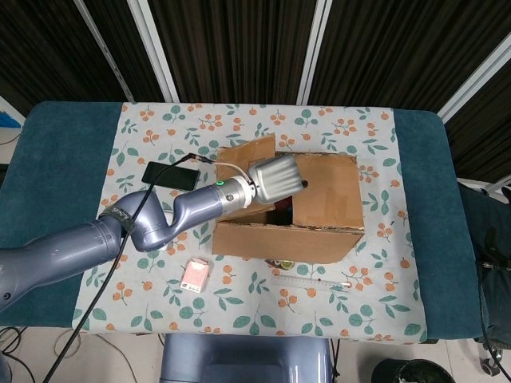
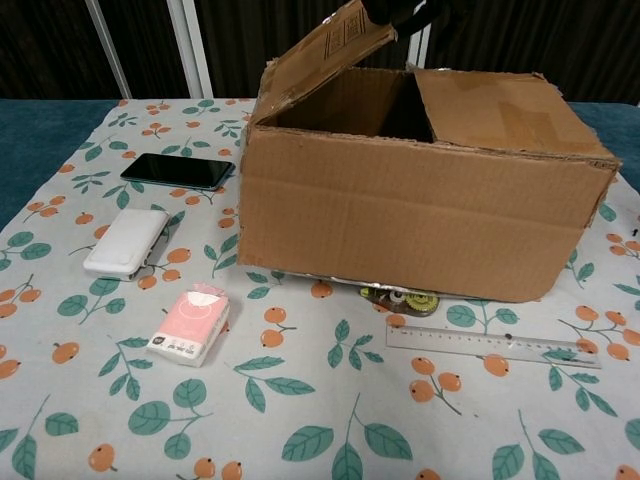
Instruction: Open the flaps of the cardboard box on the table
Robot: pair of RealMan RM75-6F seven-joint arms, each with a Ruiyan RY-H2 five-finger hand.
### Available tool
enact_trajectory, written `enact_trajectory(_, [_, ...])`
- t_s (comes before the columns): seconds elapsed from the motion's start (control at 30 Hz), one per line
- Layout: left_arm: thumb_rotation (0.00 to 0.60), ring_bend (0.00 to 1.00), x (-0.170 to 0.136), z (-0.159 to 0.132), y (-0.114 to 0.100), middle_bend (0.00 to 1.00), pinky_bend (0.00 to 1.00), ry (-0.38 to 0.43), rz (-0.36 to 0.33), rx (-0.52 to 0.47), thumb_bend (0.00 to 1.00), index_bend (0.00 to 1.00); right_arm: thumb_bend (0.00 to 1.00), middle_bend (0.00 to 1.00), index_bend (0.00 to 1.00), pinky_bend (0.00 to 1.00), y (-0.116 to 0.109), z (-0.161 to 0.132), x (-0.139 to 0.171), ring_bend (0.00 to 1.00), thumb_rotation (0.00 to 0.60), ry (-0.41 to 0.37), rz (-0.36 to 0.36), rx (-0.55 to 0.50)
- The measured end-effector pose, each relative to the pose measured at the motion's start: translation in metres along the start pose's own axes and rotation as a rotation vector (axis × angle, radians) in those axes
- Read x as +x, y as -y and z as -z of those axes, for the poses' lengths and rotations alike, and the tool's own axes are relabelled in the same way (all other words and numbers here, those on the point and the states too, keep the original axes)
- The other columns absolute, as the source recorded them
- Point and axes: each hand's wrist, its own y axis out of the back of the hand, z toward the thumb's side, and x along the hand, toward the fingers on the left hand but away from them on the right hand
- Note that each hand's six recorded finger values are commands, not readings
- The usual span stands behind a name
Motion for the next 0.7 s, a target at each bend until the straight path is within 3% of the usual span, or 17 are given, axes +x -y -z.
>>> enact_trajectory(0.43, [0.6,0.5,-0.033,0.021,-0.016,0.51,0.51,-0.028,-0.003,0.028,1.0,0.31,0.64,0.0,0.13,0.21,0.0,0.0,0.0,0.01,0.6,-0.003,0.009,-0.01])
enact_trajectory(0.7, [0.6,0.5,-0.06,0.026,-0.01,0.51,0.51,-0.033,0.031,0.035,1.0,0.31,0.64,0.0,0.13,0.21,-0.001,-0.002,0.001,0.01,0.6,-0.007,0.011,-0.013])
